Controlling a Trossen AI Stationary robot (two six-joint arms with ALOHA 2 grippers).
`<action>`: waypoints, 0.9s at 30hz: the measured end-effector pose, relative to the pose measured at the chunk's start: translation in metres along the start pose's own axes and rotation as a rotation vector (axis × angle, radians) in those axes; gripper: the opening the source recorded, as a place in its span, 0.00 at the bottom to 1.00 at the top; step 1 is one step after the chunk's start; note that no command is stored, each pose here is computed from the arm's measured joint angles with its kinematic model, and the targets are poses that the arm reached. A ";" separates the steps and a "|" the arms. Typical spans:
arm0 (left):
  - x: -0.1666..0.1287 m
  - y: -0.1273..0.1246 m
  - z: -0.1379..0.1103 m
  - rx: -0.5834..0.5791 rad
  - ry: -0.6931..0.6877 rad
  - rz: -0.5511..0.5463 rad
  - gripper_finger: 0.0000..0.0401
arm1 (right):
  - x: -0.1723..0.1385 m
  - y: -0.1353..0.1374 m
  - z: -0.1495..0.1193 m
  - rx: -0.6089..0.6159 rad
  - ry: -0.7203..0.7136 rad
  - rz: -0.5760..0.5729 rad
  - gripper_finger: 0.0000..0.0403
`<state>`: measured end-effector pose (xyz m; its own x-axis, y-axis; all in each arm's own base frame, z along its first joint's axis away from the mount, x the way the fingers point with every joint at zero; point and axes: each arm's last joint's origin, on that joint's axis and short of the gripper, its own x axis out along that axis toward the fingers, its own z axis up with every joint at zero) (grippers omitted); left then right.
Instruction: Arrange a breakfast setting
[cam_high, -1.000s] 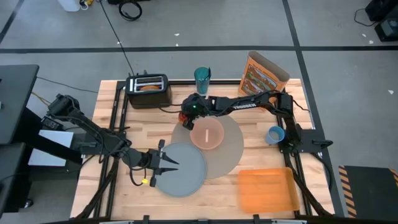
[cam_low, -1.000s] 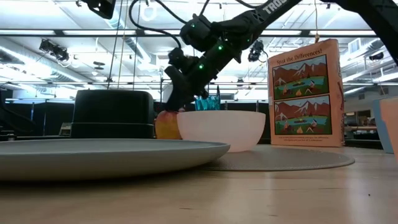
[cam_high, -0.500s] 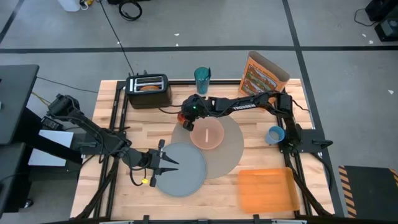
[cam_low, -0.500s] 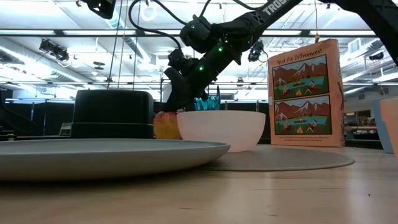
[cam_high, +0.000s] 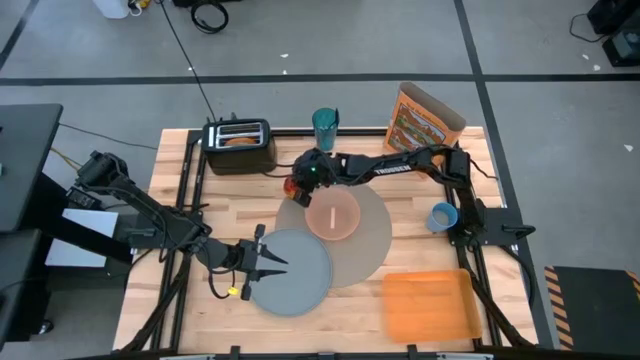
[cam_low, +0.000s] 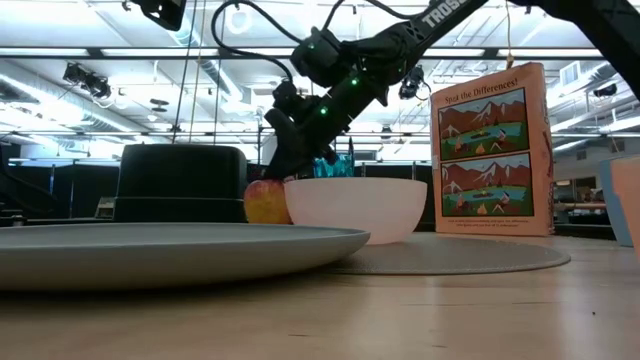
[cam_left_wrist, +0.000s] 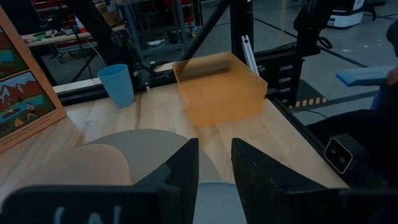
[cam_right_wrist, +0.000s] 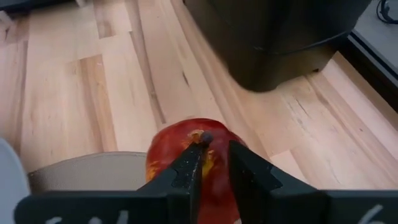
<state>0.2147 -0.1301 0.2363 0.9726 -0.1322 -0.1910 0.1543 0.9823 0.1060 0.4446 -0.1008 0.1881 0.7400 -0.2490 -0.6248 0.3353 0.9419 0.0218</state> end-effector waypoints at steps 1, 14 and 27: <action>0.000 0.000 0.000 0.000 0.000 0.000 0.26 | 0.000 -0.001 0.000 0.002 0.000 0.000 0.22; 0.000 0.000 0.000 0.012 0.000 0.000 0.26 | -0.032 -0.003 0.025 -0.032 -0.083 0.003 0.43; 0.000 0.001 0.000 0.045 0.000 0.002 0.26 | -0.168 0.004 0.056 -0.106 -0.078 0.026 0.43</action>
<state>0.2150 -0.1296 0.2364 0.9730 -0.1300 -0.1907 0.1598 0.9757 0.1500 0.3546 -0.0682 0.3370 0.7920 -0.2366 -0.5628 0.2544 0.9659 -0.0481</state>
